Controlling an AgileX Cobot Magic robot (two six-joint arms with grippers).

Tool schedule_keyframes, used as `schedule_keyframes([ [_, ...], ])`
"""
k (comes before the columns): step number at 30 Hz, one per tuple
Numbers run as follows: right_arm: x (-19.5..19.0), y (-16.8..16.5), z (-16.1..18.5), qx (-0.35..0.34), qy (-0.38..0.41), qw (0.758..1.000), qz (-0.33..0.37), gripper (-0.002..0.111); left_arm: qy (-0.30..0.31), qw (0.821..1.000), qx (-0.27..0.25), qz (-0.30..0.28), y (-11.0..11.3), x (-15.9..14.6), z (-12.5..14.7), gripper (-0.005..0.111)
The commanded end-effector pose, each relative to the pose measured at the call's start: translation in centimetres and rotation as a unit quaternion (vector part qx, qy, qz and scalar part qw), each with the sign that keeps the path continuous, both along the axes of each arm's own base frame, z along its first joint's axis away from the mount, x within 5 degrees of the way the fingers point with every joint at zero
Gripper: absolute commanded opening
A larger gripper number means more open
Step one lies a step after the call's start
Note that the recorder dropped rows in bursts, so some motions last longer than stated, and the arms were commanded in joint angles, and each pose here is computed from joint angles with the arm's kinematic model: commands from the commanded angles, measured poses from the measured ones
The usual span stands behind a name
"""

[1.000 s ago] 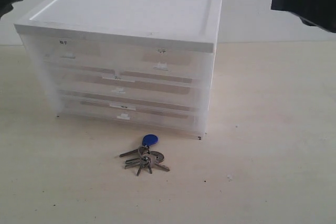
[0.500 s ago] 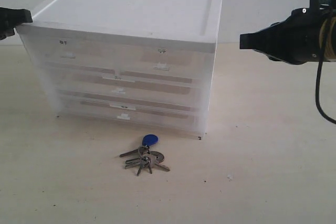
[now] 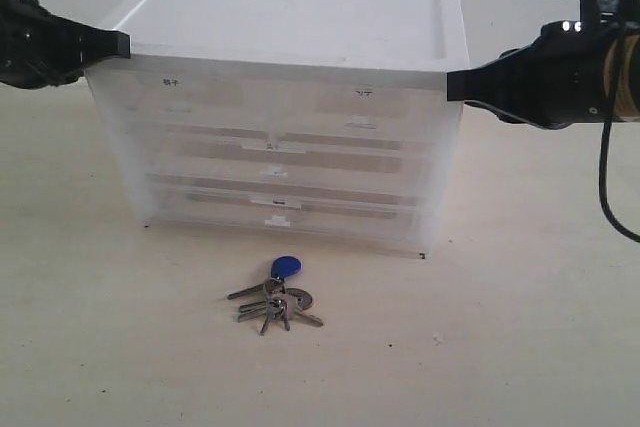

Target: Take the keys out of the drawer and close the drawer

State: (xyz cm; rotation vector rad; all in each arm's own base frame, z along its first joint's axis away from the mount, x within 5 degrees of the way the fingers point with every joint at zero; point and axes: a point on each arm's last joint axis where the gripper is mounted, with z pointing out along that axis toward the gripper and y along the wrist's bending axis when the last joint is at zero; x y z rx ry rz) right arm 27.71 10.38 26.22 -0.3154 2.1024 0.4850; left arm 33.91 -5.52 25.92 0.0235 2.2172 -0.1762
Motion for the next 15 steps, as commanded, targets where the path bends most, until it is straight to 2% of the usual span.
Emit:
schedule_keyframes([
  [1, 0.0, 0.1, 0.2, 0.002, -0.002, 1.000, 0.008, 0.000, 0.015, 1.000, -0.012, -0.006, -0.2, -2.5, 0.1, 0.005],
  [4, -0.2, 0.4, 0.2, 0.009, 0.003, 1.000, 0.025, 0.000, 0.011, 1.000, -0.028, -0.003, -0.3, -4.0, 0.4, 0.005],
  [9, -0.4, 0.6, 0.2, 0.007, 0.005, 0.999, 0.043, 0.000, 0.001, 0.999, -0.022, -0.041, -1.6, -6.6, 0.8, 0.005],
  [15, -1.2, 0.3, 0.6, 0.014, 0.000, 0.999, 0.038, 0.000, -0.046, 0.997, -0.037, -0.054, -1.7, -9.4, 3.2, 0.005],
])
